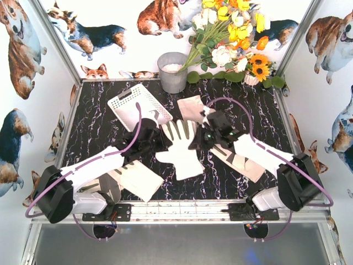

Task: Put the gloves into the storage basket
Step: Place the glove in the bin.

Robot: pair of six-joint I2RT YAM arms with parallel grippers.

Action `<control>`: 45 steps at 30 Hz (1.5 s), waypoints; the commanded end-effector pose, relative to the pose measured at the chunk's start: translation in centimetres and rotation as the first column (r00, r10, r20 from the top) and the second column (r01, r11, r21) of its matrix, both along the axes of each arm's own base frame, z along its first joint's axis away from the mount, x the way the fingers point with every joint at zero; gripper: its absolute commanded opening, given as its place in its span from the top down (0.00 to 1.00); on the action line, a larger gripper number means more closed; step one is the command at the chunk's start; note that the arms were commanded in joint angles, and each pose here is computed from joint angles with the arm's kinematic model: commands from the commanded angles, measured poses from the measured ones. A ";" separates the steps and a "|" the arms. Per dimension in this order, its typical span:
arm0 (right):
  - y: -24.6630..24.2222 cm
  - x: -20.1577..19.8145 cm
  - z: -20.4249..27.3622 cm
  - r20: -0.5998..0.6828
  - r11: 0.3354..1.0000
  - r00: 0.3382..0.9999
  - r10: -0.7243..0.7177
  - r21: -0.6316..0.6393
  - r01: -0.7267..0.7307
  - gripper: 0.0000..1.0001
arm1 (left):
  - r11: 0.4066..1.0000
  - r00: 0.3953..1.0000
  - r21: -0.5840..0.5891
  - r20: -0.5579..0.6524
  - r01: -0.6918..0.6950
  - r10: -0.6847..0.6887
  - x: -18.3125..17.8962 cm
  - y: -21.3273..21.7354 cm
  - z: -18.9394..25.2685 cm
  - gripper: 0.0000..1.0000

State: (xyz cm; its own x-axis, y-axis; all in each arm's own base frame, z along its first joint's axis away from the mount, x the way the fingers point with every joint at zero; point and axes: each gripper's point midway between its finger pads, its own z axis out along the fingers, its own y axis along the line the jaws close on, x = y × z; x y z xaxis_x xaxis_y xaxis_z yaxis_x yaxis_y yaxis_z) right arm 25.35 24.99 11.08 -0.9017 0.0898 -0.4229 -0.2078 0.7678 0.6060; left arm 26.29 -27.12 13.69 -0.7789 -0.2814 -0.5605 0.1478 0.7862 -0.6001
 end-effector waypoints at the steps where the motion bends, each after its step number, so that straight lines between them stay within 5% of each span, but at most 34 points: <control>1: 2.5 3.3 3.9 0.166 0.999 0.985 0.041 -0.024 -0.037 1.00 | 0.999 0.999 0.036 0.030 -0.030 0.029 1.0 1.7 1.8 1.00; 33: 15.7 18.1 10.6 0.499 0.985 0.860 0.110 0.062 -0.162 1.00 | 0.950 0.944 0.114 0.194 -0.292 0.267 10.9 15.3 8.8 1.00; 45: 18.4 21.9 10.6 0.558 0.982 0.822 0.116 0.059 -0.179 1.00 | 0.930 0.930 0.140 0.200 -0.339 0.309 14.2 19.0 8.1 1.00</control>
State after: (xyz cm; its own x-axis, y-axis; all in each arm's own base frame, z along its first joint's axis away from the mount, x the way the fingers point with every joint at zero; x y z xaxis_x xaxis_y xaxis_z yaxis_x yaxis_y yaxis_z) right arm 43.70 42.90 18.23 -0.6520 -0.0240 -0.7579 -0.5960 0.6340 0.4927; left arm 39.35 -9.24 21.18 -0.5597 -0.4129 -0.7185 -0.0591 0.8847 -0.4624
